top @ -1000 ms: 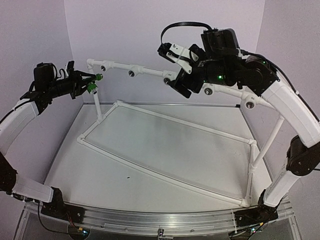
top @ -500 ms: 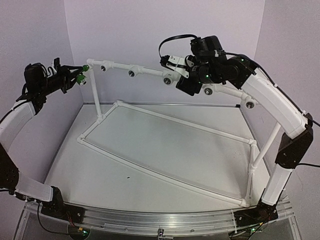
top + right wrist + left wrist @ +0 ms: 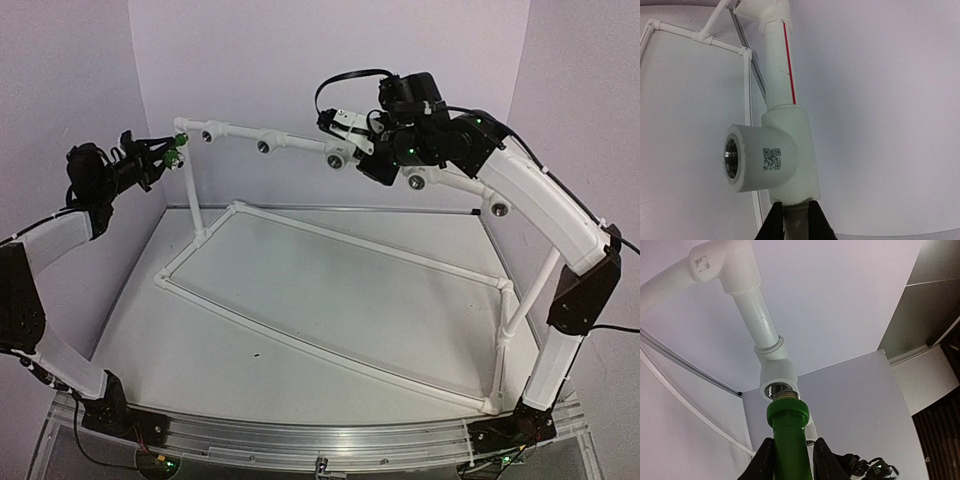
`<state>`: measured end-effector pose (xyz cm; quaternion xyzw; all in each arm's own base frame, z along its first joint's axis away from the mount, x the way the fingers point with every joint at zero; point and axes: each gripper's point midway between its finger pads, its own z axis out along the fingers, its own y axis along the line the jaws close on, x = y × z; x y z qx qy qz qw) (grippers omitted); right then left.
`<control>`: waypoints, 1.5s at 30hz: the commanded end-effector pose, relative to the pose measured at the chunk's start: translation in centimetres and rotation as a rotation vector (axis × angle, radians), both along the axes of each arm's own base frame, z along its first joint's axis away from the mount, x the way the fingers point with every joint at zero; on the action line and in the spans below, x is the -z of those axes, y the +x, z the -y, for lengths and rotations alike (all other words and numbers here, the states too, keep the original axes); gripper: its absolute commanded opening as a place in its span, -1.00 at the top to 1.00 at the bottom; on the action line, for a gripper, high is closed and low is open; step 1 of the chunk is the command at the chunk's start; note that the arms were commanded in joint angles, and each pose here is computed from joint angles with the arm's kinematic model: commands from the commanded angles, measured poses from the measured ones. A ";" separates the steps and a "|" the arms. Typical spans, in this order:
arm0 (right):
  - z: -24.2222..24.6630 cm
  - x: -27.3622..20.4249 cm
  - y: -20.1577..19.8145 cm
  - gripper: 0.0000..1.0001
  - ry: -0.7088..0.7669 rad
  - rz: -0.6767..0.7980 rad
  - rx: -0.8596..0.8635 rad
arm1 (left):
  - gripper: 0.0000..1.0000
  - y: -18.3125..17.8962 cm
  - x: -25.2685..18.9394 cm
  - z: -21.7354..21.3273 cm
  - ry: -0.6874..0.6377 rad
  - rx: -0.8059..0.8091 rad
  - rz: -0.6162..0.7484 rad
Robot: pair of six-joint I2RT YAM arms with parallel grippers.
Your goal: Install the water faucets
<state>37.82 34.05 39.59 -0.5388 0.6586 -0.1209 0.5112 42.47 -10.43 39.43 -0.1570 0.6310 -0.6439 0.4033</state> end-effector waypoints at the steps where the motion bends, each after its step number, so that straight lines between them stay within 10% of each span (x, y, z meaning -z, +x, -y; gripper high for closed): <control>1: -1.4 2.4 -0.5 0.95 -0.005 -0.086 -0.042 | 1.00 -1.4 -2.2 1.1 -0.180 0.021 0.055; 21: -2.7 1.5 -0.6 1.00 0.066 -0.093 -0.070 | 1.00 -0.7 -3.4 2.6 -0.329 -0.097 -0.019; 29: -0.9 -1.4 -1.4 -0.45 0.097 -0.044 -0.044 | 1.00 -0.7 -4.0 3.0 -0.301 -0.086 0.017; 45: 1.5 -1.6 1.4 -0.62 0.022 0.037 0.100 | 1.00 0.4 -3.4 3.4 -0.260 -0.079 0.022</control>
